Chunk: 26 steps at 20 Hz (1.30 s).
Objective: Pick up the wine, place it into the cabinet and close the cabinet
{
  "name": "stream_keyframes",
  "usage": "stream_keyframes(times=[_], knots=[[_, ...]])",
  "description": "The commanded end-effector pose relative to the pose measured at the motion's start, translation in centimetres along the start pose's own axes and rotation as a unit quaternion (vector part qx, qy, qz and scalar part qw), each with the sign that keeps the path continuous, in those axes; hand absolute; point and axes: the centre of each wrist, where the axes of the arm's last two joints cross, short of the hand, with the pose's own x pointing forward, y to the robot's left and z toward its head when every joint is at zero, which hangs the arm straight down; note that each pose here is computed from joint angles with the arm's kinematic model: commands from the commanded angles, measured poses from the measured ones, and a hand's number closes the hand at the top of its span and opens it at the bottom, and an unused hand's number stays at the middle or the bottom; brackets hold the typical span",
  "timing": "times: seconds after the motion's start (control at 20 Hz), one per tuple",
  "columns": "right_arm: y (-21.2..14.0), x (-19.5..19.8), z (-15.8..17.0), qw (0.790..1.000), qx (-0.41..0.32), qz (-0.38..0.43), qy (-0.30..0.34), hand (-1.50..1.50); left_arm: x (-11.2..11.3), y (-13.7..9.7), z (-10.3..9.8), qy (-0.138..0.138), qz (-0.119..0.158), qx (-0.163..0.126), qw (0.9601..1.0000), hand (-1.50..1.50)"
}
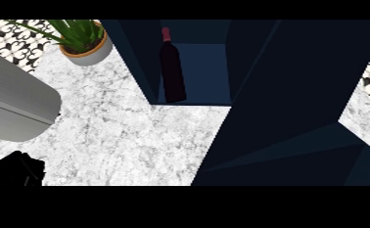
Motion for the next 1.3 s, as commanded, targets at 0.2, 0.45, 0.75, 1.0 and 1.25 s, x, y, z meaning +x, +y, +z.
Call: stream_keyframes(times=[0.2, 0.45, 0.75, 1.0, 1.25], knots=[[0.5, 0.8, -6.4, 1.0, 0.009, -0.011, -0.009, 1.5, 0.0, 0.7, 2.4, 0.009, 0.001, -0.007, 0.9999, 1.5], [-0.4, 0.6, -11.5, 1.0, -0.018, -0.02, -0.012, 1.5, 0.4, 1.7, 0.7, -0.001, -0.003, -0.006, 1.0, 1.5], [-0.8, 0.9, -13.5, 0.998, -0.037, -0.043, -0.012, 1.5, -0.5, -0.3, 2.0, 0.0, 0.015, -0.008, 0.9999, 1.5], [-4.0, 0.0, -15.6, 0.994, -0.081, -0.076, -0.007, 1.5, 0.1, 1.1, 1.5, 0.0, 0.001, -0.003, 1.0, 1.5], [-6.4, -2.2, -16.9, 0.992, -0.092, -0.088, 0.004, 1.5, -0.3, 1.2, 0.2, 0.005, 0.001, -0.009, 0.9999, 1.5]])
